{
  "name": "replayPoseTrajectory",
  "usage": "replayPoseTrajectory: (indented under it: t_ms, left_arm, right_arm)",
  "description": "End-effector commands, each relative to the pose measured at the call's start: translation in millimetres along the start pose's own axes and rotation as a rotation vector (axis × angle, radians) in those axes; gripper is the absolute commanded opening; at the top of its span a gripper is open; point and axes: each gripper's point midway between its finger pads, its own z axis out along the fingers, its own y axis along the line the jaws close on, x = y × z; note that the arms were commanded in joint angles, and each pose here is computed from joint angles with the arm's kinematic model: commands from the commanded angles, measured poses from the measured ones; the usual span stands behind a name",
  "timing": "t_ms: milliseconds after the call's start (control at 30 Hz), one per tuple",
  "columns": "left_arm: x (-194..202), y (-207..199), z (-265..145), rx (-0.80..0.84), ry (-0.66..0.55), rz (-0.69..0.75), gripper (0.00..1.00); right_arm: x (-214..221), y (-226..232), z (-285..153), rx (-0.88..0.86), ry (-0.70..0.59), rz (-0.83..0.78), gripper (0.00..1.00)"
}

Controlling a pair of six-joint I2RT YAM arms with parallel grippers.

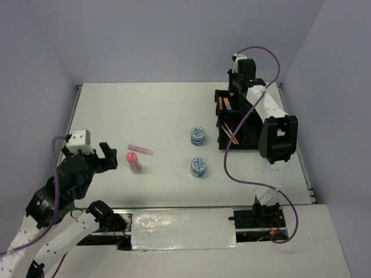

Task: Sort the stationery into containers
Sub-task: Place the pen in the storage box.

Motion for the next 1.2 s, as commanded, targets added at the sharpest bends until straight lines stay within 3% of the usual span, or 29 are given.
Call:
replayPoseTrajectory:
  t_ms: [0,167,500,800,933,1067,1100,1133,1167]
  left_arm:
    - [-29.9,14.3,-19.2,0.017,-0.221,-0.139,0.99]
    - [-27.5,26.0,-21.5,-0.041,-0.217,-0.161,0.99]
    - [-10.6,3.5,5.6,-0.034,-0.086,-0.062,0.99]
    - [-9.8,2.6,5.8,-0.027,-0.087,-0.058,0.99]
    - [-9.3,4.0,7.5,-0.044,-0.08,-0.058,0.99]
    - [-8.8,21.1,15.2,-0.2,-0.056,-0.073,0.99]
    - [-7.0,25.1,17.2,-0.244,-0.042,-0.086,0.99]
    - [-2.0,25.5,22.9,-0.304,0.004,-0.115,0.99]
    - [0.7,22.7,26.8,-0.327,0.033,-0.132,0.99]
  right_arm:
    - [14.5,-15.9,7.3,0.053,0.094,-0.071,0.04]
    - [23.4,-19.8,20.1,0.061,0.12,-0.086,0.06]
    - [54.6,-26.2,26.7,0.091,0.175,-0.079,0.16]
    - [52.1,-20.1,25.9,0.058,0.17,-0.058,0.52]
    - [33.4,-11.6,10.4,0.03,0.131,-0.04,0.57]
    - [1.2,16.1,-26.5,-0.039,0.049,-0.028,0.6]
    - [5.3,24.3,-33.5,-0.056,0.052,-0.024,0.7]
    - [-16.7,43.9,-58.4,-0.085,-0.018,-0.036,0.92]
    - [-20.9,54.2,-71.0,-0.097,-0.042,-0.048,0.92]
